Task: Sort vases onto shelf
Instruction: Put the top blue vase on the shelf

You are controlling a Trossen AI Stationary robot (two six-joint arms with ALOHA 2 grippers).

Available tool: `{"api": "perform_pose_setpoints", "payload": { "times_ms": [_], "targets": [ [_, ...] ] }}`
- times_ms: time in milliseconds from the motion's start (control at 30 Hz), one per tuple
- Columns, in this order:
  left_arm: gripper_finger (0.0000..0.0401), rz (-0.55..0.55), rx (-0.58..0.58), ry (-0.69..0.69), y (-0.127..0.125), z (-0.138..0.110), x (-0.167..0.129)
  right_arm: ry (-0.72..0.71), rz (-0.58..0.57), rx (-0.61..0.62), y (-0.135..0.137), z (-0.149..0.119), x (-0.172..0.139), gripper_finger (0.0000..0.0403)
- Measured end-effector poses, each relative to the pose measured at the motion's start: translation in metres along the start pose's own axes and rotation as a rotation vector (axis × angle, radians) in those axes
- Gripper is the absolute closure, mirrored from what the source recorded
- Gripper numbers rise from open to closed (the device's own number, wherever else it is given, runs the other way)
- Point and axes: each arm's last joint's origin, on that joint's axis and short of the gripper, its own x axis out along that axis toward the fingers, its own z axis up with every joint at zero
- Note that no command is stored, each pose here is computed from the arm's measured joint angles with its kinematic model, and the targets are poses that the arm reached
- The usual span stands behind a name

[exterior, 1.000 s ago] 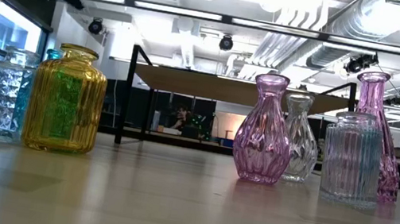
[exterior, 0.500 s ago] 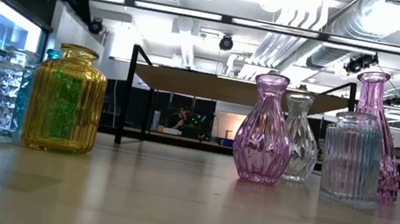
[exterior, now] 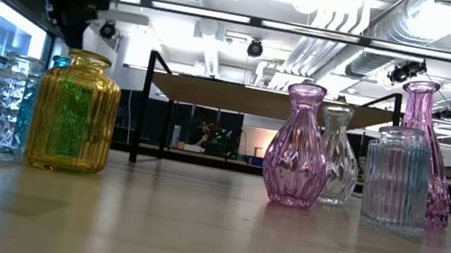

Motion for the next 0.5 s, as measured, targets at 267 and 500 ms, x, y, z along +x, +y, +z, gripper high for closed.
{"api": "perform_pose_setpoints", "payload": {
  "times_ms": [267,500],
  "targets": [
    [0.0398,-0.001,0.24,0.112,-0.007,-0.007,0.001,0.013,0.02,0.071,-0.007,-0.005,-0.018,0.0402],
    [0.0398,-0.095,0.54,0.1,-0.009,-0.005,0.006,0.018,0.057,0.091,-0.007,-0.007,-0.022,0.0402]
  ]
}}
